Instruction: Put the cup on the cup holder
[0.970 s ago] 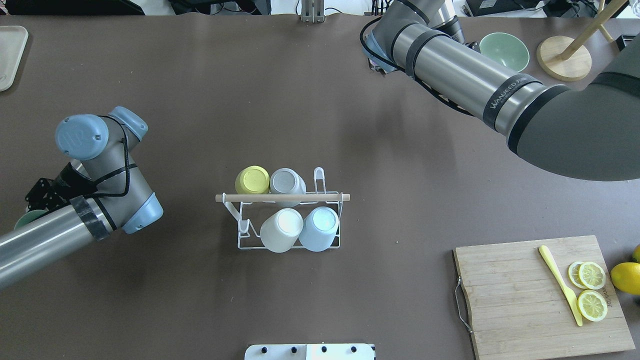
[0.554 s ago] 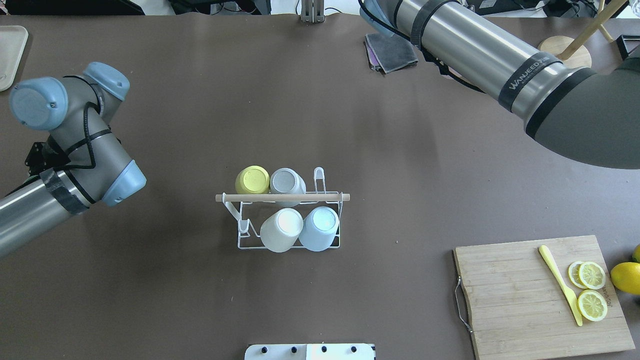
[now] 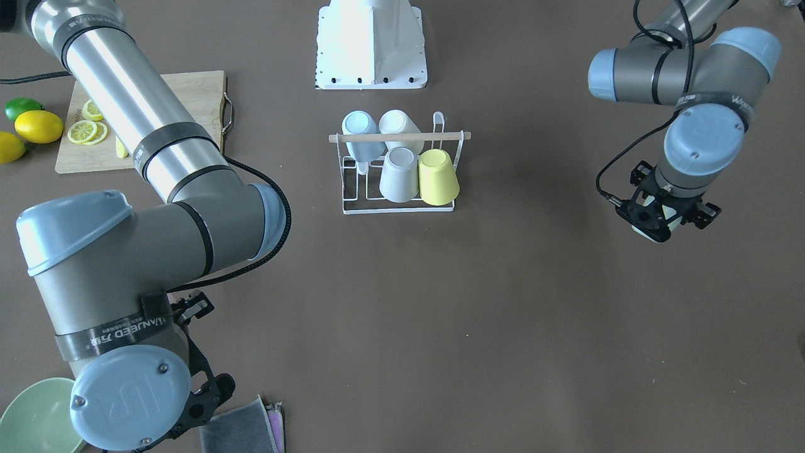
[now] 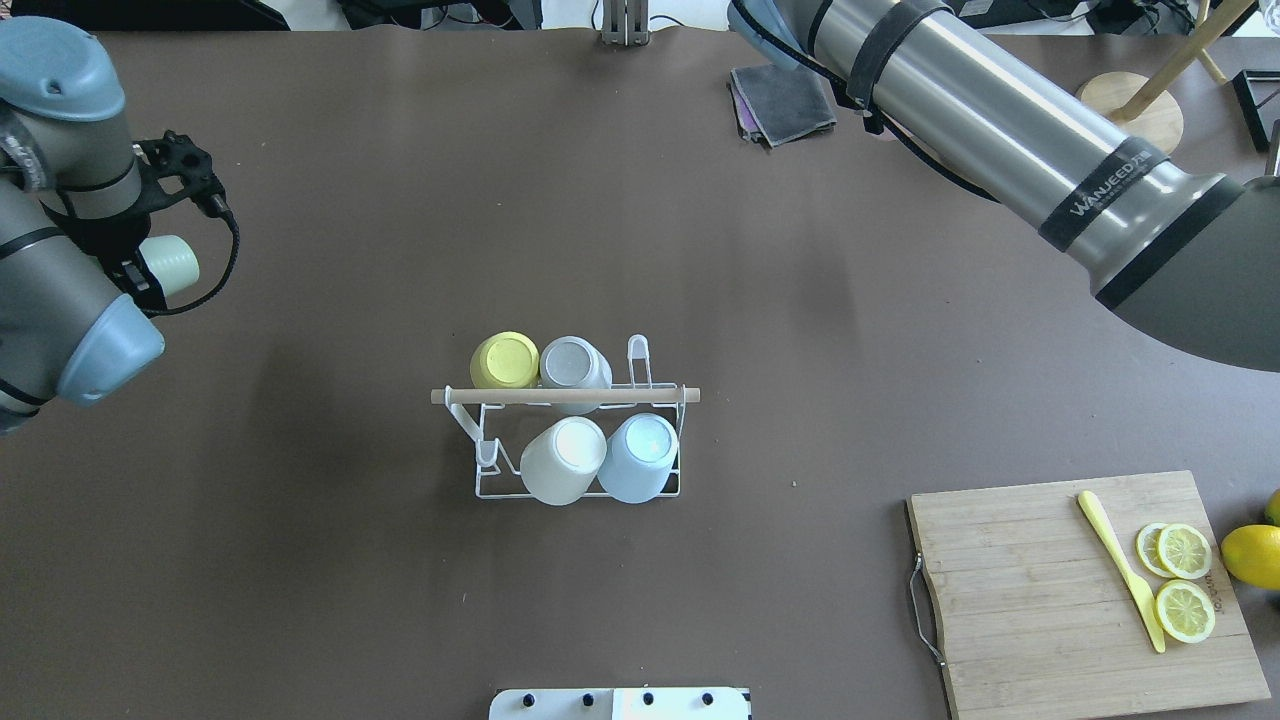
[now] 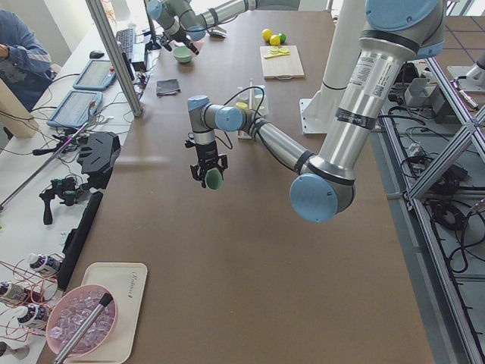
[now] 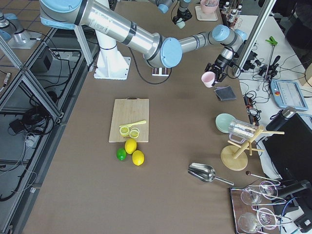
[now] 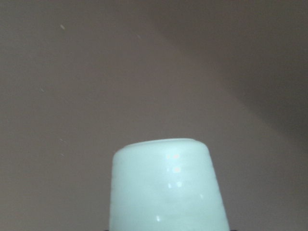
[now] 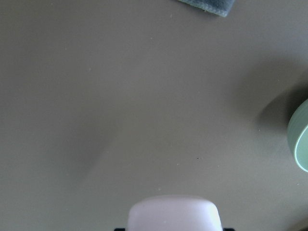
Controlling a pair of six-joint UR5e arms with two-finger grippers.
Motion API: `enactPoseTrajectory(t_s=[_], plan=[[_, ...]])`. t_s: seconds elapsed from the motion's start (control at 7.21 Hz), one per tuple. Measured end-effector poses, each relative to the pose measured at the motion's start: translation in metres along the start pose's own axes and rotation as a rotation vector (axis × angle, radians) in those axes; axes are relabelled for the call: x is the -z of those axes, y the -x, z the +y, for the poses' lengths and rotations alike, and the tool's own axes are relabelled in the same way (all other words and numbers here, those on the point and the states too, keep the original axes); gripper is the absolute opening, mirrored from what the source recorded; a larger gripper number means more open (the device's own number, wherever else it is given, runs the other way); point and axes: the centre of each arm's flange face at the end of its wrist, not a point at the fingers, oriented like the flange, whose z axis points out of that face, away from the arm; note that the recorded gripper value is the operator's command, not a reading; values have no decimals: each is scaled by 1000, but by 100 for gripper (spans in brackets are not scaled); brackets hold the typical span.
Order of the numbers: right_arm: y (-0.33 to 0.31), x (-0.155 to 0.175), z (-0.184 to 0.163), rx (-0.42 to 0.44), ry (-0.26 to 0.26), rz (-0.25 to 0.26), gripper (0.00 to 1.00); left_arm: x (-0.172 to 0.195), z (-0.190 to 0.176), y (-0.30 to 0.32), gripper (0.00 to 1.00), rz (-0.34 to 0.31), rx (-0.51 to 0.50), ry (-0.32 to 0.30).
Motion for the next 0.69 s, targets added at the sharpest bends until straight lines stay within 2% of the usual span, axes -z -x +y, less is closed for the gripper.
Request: enactPoseTrajectory(t_s=[0.42,0.69], plan=[[26,-6,27,-41,-137,3,0,59,36,-20,81,-94,-49,-464],[48,-12,52,-48,-296,0,0,91,47,-36,81,-135,-72,-783]])
